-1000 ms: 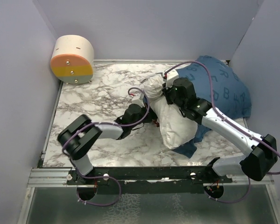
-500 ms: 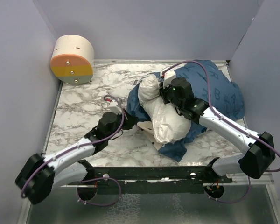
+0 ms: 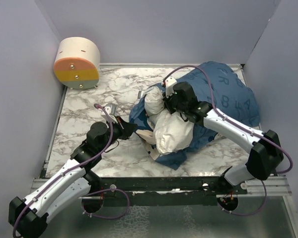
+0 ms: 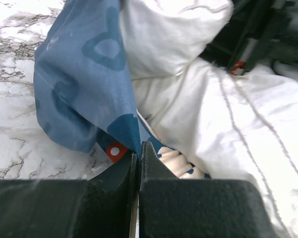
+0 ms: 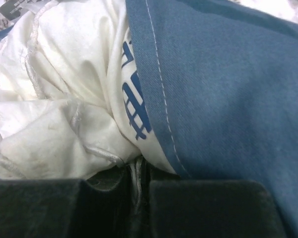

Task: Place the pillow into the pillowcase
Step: Stuff the pillow into the pillowcase.

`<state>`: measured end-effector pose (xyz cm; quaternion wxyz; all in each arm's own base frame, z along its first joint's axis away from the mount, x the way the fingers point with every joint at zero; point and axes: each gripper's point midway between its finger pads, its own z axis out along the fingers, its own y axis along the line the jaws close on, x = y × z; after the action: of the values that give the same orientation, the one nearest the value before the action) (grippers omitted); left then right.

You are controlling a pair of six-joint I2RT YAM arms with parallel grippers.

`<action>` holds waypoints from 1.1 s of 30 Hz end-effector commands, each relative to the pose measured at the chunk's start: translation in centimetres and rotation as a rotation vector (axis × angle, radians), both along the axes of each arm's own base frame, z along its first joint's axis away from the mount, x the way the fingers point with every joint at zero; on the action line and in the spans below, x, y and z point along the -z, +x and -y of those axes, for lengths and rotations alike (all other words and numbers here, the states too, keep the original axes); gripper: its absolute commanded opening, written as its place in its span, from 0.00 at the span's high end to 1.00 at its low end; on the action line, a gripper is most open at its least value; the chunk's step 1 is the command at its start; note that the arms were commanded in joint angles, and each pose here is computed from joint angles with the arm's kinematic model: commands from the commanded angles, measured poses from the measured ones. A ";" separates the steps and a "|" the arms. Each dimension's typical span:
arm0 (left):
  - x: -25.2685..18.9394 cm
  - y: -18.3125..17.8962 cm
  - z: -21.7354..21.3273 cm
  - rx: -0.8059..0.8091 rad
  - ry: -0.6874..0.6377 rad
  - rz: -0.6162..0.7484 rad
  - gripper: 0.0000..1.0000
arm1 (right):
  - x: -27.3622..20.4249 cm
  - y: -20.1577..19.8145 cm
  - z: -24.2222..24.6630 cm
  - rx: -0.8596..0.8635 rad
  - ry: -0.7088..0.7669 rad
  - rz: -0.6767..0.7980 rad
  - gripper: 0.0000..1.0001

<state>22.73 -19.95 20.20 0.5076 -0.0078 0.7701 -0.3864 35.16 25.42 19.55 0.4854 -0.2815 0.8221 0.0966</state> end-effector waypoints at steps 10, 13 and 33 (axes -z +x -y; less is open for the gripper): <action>-14.0 0.7 0.2 0.025 -0.083 0.264 1.00 | 13.4 -4.5 3.1 -0.077 -0.276 -0.414 0.77; -9.5 1.3 1.6 0.068 -0.068 0.176 1.00 | 11.9 -7.1 -1.1 -0.307 -0.106 -0.456 0.72; -0.5 -0.5 2.3 0.142 -0.077 0.028 1.00 | -15.6 -13.4 -7.2 -0.802 0.466 0.054 0.11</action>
<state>21.84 -21.78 17.66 0.4606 0.0255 0.7810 -0.4209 21.61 31.30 31.24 0.4597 -0.4647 0.6267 0.4242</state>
